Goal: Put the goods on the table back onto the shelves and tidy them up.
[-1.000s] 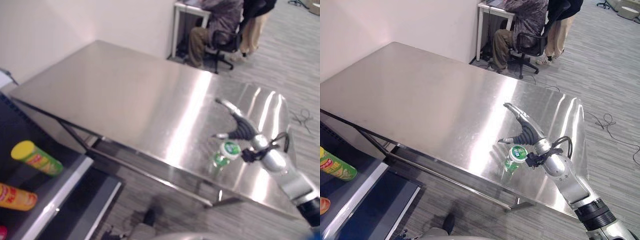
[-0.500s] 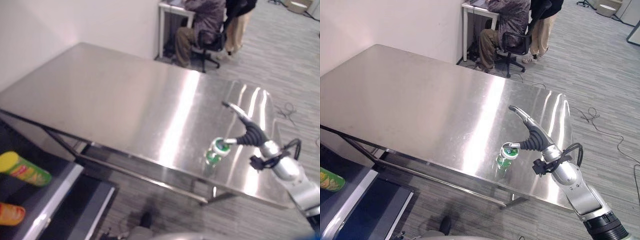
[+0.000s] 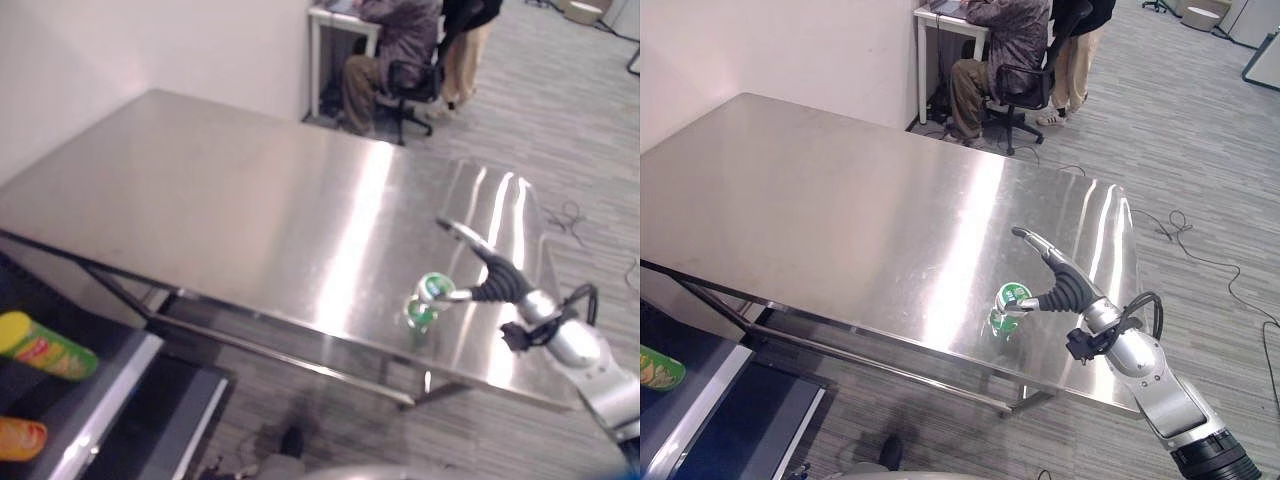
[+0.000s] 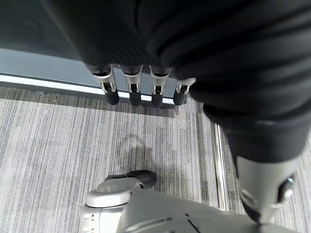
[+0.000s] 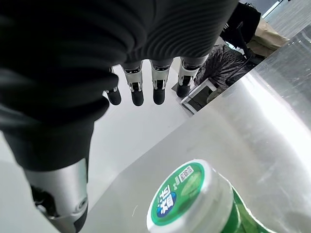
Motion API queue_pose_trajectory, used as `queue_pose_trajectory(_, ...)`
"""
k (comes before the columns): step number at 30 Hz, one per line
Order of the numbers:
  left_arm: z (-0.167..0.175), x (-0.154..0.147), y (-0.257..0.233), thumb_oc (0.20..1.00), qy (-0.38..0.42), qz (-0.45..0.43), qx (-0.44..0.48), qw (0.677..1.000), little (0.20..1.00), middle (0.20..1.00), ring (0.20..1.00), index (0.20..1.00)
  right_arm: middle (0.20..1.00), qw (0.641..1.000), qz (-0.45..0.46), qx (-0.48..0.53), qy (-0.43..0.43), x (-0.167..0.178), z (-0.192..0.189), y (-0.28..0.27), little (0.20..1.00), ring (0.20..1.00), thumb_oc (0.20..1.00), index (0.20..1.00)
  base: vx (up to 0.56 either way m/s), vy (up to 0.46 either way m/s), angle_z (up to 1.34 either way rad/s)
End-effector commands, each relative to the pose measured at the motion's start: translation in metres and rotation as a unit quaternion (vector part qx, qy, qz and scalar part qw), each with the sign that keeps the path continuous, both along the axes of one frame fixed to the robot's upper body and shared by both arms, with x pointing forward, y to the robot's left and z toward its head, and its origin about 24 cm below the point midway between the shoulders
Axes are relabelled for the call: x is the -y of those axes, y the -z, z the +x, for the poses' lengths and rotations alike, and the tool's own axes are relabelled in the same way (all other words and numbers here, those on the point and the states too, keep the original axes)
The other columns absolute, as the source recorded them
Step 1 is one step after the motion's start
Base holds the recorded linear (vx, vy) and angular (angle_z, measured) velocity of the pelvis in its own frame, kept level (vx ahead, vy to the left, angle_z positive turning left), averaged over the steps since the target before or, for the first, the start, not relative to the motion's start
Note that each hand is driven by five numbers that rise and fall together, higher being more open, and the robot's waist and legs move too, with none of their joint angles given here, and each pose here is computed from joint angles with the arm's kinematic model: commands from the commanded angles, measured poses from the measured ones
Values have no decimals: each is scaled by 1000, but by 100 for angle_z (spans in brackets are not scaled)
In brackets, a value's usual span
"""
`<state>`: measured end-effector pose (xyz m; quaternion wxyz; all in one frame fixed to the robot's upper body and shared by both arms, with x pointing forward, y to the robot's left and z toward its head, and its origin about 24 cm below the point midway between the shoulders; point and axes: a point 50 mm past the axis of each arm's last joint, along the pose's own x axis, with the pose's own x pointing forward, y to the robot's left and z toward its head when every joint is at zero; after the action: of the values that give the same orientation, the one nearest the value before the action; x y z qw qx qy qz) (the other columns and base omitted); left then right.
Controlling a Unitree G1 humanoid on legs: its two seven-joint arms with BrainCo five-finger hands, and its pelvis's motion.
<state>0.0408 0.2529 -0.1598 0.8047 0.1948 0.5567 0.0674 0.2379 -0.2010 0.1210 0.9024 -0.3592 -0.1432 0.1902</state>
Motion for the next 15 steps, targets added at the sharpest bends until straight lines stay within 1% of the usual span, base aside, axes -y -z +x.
queue_pose_trajectory(1,-4,0,2,1000,5,0,-14,1000,1000,1000,1000,1000,1000,1000,5,10,-27,-6,-1,-8,1000,1000,1000,1000,0,0,0)
queue_pose_trajectory(15,-3,-2,1,1000,14,7,-14,1000,1000,1000,1000,1000,1000,1000,-14,-17,-3,-7,5,13,1000,1000,1000,1000,0,0,0)
